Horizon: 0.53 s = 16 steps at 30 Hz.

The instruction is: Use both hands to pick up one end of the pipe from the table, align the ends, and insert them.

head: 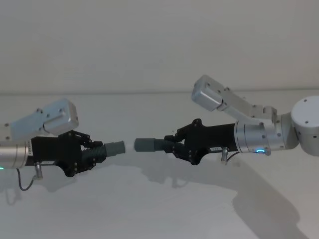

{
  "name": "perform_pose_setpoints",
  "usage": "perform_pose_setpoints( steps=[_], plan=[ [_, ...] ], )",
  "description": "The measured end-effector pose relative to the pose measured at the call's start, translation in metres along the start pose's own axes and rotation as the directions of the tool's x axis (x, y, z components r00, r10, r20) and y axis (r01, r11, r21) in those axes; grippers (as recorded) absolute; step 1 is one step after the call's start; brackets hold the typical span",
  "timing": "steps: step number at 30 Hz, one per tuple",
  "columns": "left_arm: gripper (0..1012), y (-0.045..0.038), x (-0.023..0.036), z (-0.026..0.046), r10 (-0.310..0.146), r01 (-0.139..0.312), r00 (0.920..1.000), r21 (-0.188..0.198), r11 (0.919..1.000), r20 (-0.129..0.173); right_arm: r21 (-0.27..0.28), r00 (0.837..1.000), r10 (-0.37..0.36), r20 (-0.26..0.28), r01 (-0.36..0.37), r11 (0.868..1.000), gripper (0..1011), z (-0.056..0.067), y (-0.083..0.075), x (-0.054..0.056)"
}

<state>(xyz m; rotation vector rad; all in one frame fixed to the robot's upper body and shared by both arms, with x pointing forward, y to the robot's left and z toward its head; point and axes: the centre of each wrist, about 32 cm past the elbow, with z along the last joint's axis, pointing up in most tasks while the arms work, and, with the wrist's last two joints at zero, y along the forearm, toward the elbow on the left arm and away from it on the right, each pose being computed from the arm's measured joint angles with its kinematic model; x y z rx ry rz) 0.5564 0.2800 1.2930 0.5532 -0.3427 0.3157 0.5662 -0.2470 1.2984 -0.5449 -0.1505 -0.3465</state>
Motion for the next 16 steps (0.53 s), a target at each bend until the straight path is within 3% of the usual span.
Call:
perform_pose_setpoints(
  steps=[16],
  plan=[
    [300, 0.0000, 0.0000, 0.0000, 0.000, 0.000, 1.0000, 0.000, 1.0000, 0.000, 0.002, 1.000, -0.003, 0.001, 0.003, 1.000, 174, 0.0002, 0.0002, -0.0003]
  ],
)
